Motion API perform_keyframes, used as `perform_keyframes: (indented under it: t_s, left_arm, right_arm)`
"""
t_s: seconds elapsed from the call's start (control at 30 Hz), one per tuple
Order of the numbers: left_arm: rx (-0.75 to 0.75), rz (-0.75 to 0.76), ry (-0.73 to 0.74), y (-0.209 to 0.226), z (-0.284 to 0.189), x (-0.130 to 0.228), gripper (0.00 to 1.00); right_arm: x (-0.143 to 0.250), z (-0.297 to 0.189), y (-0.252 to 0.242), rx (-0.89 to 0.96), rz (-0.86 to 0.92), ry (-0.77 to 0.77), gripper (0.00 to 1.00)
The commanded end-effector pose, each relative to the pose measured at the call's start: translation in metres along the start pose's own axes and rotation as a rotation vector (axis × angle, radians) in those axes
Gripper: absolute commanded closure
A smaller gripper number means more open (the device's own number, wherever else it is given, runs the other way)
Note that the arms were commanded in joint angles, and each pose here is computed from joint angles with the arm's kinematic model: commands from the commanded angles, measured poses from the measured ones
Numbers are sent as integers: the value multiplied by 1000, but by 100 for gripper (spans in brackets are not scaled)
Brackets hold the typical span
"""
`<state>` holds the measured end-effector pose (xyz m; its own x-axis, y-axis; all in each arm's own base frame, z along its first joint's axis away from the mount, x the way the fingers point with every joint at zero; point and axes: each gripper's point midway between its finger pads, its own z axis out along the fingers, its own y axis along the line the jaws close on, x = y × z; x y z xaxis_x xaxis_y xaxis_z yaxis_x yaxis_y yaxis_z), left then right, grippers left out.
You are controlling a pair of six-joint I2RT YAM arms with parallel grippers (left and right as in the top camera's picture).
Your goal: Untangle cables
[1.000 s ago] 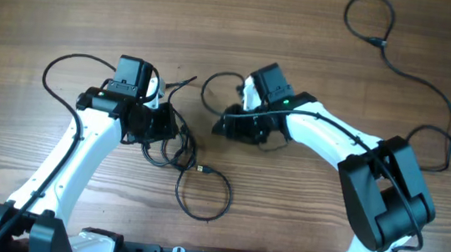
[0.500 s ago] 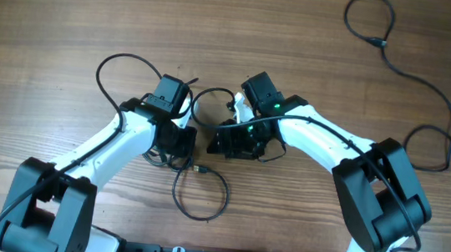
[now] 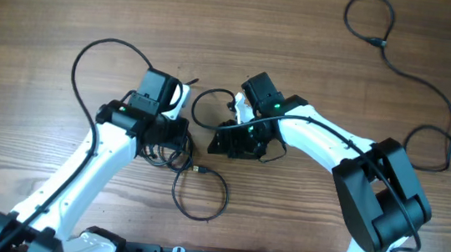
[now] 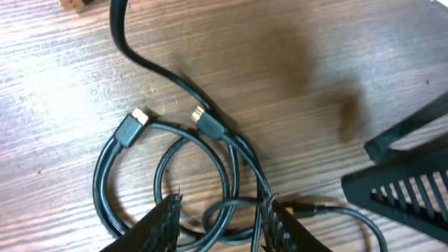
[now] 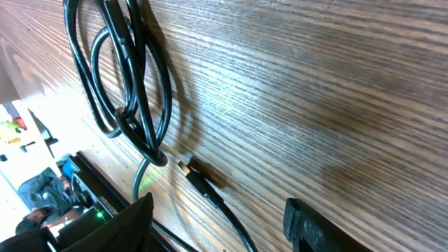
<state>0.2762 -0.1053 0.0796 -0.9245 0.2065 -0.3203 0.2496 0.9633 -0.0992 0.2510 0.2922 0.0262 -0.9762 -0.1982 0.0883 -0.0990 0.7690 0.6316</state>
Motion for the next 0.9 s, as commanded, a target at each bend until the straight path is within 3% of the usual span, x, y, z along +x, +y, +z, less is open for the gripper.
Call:
perform_keyframes:
  t_s: [0.0,0.17,0.27,0.5,0.87]
  left_arm:
    - [-19,18,84,5,15,20,65]
    - [-72,20,171,17,43,41,66]
    - [-3,109,219,8,57,48,66]
    - [69,162,241,-2,69,51,64]
    - [100,217,49,-19,26,20,63]
  right_arm:
    - [-6,-8,6,10,-46,-38,37]
    - [-7,-8,4,21,-46,-44,36]
    - [-7,-8,4,21,-46,-44,36]
    - [-7,-8,4,22,-47,-44,34]
    - [-8,-8,3,25,-46,-46,33]
